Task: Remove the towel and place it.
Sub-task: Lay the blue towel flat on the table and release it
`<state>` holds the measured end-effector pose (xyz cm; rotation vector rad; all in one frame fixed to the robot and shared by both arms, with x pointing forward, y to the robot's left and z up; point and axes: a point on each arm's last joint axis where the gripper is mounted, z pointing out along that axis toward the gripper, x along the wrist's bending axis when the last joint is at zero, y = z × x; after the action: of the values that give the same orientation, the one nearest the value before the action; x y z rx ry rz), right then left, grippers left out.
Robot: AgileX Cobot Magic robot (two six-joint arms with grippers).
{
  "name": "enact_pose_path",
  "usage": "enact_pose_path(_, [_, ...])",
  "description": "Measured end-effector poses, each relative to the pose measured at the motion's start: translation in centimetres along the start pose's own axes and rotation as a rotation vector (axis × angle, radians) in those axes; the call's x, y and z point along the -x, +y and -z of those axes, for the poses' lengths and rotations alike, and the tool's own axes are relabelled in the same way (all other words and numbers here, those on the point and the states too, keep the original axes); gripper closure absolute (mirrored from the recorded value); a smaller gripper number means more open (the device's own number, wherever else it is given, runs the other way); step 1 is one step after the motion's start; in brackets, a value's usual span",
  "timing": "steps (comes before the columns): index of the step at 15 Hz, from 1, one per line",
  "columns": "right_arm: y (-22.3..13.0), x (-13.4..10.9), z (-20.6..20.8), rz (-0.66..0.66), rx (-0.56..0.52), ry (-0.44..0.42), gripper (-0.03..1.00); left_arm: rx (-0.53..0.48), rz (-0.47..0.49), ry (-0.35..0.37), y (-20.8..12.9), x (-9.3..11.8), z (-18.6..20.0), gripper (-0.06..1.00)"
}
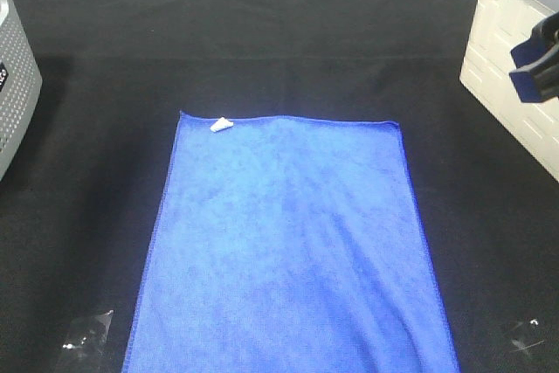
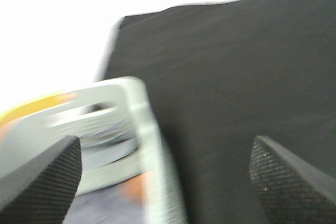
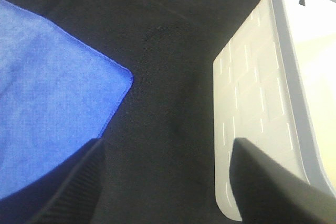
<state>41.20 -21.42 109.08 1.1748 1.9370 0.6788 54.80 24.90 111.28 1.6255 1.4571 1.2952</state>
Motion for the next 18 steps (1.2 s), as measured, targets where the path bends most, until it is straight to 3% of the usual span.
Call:
enact_pose_path(1, [0.1, -0.1, 0.0, -0.029, 0.012, 0.005, 0.31, -0.166, -0.052, 0.065, 1.2, -1.0, -0.8, 0.14])
enact_pose_path(2, [0.2, -0.1, -0.1, -0.068, 0.015, 0.008, 0.31, -0.259, -0.063, 0.030, 1.9, -1.2, -1.3, 0.14])
enact_pose_path(4, [0.9, -0.1, -0.1, -0.187, 0.019, 0.004, 0.31, -0.338, -0.026, -0.141, 2.8, -0.8, -2.0, 0.14])
enact_pose_path(8, [4.6, 1.5, 2.3, -0.313, 0.096, -0.009, 0.31, -0.307, 0.052, -0.361, 3.7, 0.2, -1.7, 0.14])
enact_pose_path(11, [7.7, 2.7, 4.0, -0.301, 0.100, -0.028, 0.31, -0.305, 0.071, -0.503, 3.8, 1.4, -1.1, 0.14])
enact_pose_path(15, [11.3, 2.4, 3.8, -0.222, -0.001, -0.002, 0.31, -0.307, 0.083, -0.564, 3.8, 1.9, -0.9, 0.14])
enact_pose_path(18, [13.4, 4.3, 1.8, -0.280, -0.075, 0.120, 0.31, -0.319, 0.073, -0.572, 3.7, 2.0, -0.8, 0.14])
